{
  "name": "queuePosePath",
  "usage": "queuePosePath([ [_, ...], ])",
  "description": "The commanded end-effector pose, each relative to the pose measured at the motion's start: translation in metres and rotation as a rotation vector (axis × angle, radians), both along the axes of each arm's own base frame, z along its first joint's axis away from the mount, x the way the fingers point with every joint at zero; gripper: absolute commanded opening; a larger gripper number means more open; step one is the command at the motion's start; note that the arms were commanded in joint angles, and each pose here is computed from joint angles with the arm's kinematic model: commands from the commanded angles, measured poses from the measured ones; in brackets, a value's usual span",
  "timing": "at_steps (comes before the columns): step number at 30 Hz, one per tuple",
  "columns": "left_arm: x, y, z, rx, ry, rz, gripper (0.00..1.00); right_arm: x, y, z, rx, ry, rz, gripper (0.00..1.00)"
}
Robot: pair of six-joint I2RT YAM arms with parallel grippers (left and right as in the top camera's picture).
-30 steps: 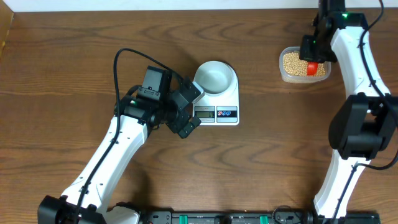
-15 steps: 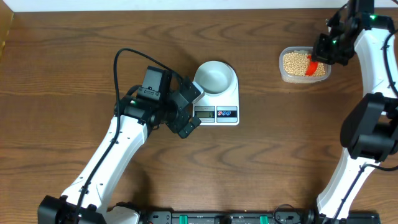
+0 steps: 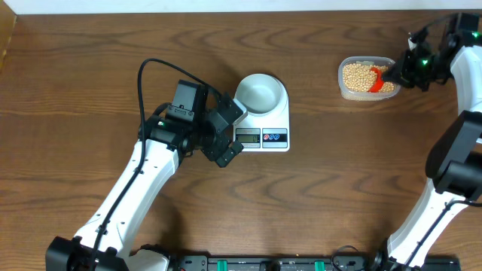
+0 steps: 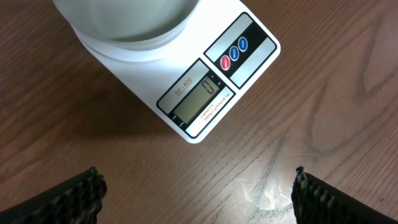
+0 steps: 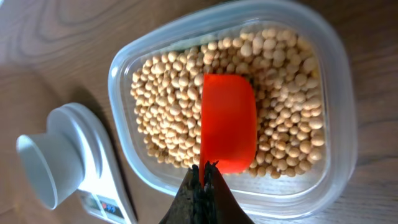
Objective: Scoop item into bowl and weigh 50g on scale
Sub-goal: 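Drag the red scoop through the soybeans to fill it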
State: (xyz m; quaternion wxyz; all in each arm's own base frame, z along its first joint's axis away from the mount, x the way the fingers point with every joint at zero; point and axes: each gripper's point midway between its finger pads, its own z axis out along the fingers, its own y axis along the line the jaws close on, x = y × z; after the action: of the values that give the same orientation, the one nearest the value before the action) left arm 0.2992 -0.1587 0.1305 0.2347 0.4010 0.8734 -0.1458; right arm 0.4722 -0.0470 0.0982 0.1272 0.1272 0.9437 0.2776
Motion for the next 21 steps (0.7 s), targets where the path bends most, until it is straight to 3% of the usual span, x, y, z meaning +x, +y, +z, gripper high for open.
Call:
queuePosePath([
  [1, 0.004, -0.001, 0.012, -0.003, -0.039, -0.015, 0.98, -0.006, 0.007, -0.005, 0.089, -0.004, 0.031, 0.01],
  [21, 0.004, -0.001, 0.012, -0.004, -0.039, -0.014, 0.98, -0.006, -0.014, 0.012, 0.214, -0.084, -0.002, 0.01],
])
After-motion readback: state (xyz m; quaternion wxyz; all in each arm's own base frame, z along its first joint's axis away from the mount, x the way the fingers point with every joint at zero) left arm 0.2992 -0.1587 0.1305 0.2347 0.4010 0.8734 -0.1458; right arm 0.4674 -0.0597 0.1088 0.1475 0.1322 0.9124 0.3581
